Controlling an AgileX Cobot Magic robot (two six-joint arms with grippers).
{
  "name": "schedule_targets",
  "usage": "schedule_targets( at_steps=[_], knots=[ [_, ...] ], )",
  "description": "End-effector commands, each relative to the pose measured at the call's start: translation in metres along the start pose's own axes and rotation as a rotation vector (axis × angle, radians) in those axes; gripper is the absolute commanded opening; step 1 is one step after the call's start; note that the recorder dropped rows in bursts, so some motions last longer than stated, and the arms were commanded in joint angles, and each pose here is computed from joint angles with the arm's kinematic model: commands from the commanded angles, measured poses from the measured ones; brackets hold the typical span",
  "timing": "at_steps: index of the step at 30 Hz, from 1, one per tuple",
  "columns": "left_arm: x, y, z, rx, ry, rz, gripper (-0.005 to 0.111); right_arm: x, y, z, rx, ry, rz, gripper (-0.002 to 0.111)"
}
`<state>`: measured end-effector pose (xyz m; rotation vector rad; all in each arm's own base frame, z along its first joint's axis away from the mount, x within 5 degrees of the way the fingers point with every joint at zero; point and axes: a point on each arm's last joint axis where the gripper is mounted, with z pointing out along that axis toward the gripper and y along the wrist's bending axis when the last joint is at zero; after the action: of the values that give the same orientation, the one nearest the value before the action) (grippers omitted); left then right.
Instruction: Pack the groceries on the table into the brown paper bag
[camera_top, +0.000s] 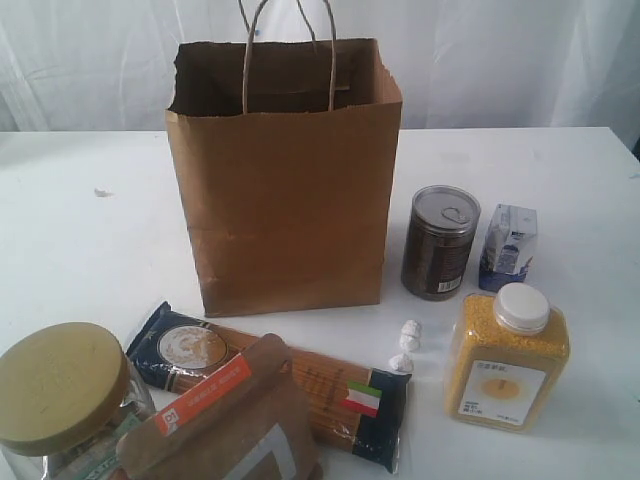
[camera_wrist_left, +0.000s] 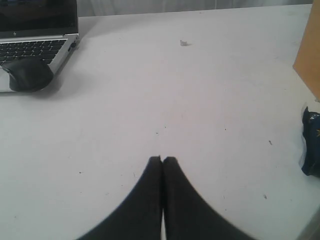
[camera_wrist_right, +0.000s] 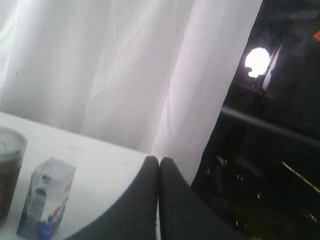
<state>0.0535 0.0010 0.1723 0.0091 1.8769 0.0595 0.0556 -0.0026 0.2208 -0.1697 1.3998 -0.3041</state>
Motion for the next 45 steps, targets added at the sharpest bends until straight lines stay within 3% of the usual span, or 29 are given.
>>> schedule_targets(
  at_steps=[1, 7, 9, 11, 15, 17, 19, 22, 26, 29, 31, 34, 41, 45],
  knots=[
    [0.001, 0.0, 0.0, 0.001, -0.006, -0.008, 0.0, -0.019, 0.0, -0.003, -0.008, -0.214, 0.069, 0.0],
    [0.001, 0.0, 0.0, 0.001, -0.006, -0.008, 0.0, -0.047, -0.005, -0.014, -0.006, -0.553, 0.235, 0.0],
    [0.001, 0.0, 0.0, 0.001, -0.006, -0.008, 0.0, -0.064, -0.01, -0.028, -0.062, -0.807, 0.439, 0.0],
    [0.001, 0.0, 0.0, 0.001, -0.006, -0.008, 0.0, -0.081, -0.013, -0.053, -0.201, -1.14, 0.593, 0.0],
    [0.001, 0.0, 0.0, 0.001, -0.006, -0.008, 0.0, -0.108, -0.027, -0.063, -0.226, -1.251, 0.708, 0.0],
    [0.001, 0.0, 0.0, 0.001, -0.006, -0.008, 0.0, -0.115, -0.029, -0.066, -0.189, -1.279, 0.648, 0.0],
    [0.001, 0.0, 0.0, 0.001, -0.006, -0.008, 0.0, -0.115, -0.03, -0.058, -0.143, -1.18, 0.636, 0.0],
    [0.001, 0.0, 0.0, 0.001, -0.006, -0.008, 0.0, -0.1, -0.028, -0.035, -0.075, -0.881, 0.641, 0.0],
    [0.001, 0.0, 0.0, 0.001, -0.006, -0.008, 0.0, -0.051, -0.017, -0.005, 0.013, -0.211, 0.625, 0.0],
    [0.001, 0.0, 0.0, 0.001, -0.006, -0.008, 0.0, -0.014, -0.008, -0.005, 0.037, 0.208, 0.57, 0.0],
    [0.001, 0.0, 0.0, 0.001, -0.006, -0.008, 0.0, -0.018, -0.008, -0.001, 0.031, 0.16, 0.672, 0.0],
    [0.001, 0.0, 0.0, 0.001, -0.006, -0.008, 0.0, -0.026, -0.01, 0.002, 0.026, 0.152, 0.639, 0.0],
    [0.001, 0.0, 0.0, 0.001, -0.006, -0.008, 0.0, -0.027, -0.011, 0.012, 0.018, 0.339, 0.6, 0.0],
    [0.001, 0.0, 0.0, 0.001, -0.006, -0.008, 0.0, -0.025, -0.002, 0.025, -0.086, 0.553, 0.541, 0.0]
  ],
)
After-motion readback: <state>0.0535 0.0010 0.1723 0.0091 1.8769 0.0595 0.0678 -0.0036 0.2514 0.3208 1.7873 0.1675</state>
